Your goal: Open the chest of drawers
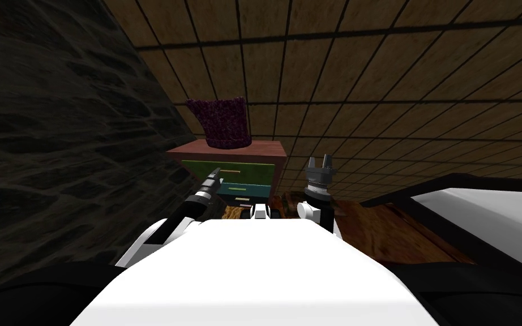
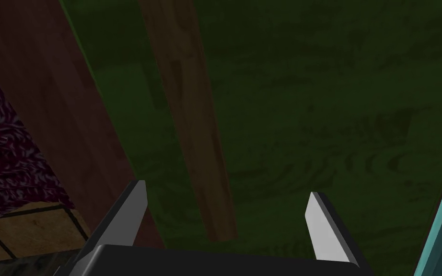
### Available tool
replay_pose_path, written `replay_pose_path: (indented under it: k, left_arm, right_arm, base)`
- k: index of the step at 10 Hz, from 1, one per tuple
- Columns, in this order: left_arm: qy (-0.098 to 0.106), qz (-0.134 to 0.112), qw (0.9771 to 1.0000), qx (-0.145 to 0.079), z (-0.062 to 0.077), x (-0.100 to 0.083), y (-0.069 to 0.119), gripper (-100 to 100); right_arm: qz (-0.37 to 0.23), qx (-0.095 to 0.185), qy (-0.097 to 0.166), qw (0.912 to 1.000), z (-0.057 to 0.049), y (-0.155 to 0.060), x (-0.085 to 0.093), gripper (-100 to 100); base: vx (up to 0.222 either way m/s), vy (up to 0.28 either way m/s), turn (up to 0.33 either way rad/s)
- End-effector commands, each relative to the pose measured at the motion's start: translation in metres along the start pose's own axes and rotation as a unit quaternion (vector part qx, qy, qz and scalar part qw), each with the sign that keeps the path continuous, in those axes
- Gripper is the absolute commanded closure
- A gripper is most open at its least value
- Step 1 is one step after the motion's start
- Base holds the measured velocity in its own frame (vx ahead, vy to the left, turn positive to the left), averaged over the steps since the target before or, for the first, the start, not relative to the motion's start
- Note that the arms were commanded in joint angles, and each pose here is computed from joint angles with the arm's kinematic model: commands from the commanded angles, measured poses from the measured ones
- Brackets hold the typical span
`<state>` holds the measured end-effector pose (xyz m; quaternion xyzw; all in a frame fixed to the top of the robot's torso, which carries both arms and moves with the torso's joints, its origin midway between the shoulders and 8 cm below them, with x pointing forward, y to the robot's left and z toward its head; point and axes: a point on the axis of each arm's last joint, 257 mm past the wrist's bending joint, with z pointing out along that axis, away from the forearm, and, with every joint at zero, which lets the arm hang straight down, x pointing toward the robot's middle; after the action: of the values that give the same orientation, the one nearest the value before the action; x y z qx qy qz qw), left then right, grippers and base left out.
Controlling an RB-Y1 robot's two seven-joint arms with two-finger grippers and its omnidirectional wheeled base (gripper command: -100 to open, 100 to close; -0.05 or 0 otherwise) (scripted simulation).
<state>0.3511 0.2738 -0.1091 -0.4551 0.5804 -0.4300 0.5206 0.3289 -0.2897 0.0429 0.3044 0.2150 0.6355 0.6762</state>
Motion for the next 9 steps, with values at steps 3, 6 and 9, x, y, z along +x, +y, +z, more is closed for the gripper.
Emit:
replay_pose_path:
  k: [3,6,9]
  left_arm:
    - [0.001,0.000,1.0000,0.002,0.0005,-0.0018,-0.0026,100]
    - [0.004,0.001,1.0000,0.004,0.0014,-0.0043,-0.0064,100]
    - [0.006,0.001,1.0000,0.001,0.0006,-0.0032,-0.0046,100]
  right_arm:
    - [0.000,0.000,0.000,1.0000,0.0001,0.0000,0.0001,0]
    - [0.000,0.000,0.000,1.0000,0.0001,0.0000,0.0001,0]
    - [0.000,0.000,0.000,1.0000,0.0001,0.0000,0.0001,0]
  base:
    - [-0.091,0.008,0.014]
    - [-0.209,-0.013,0.021]
    - [-0.154,0.011,0.021]
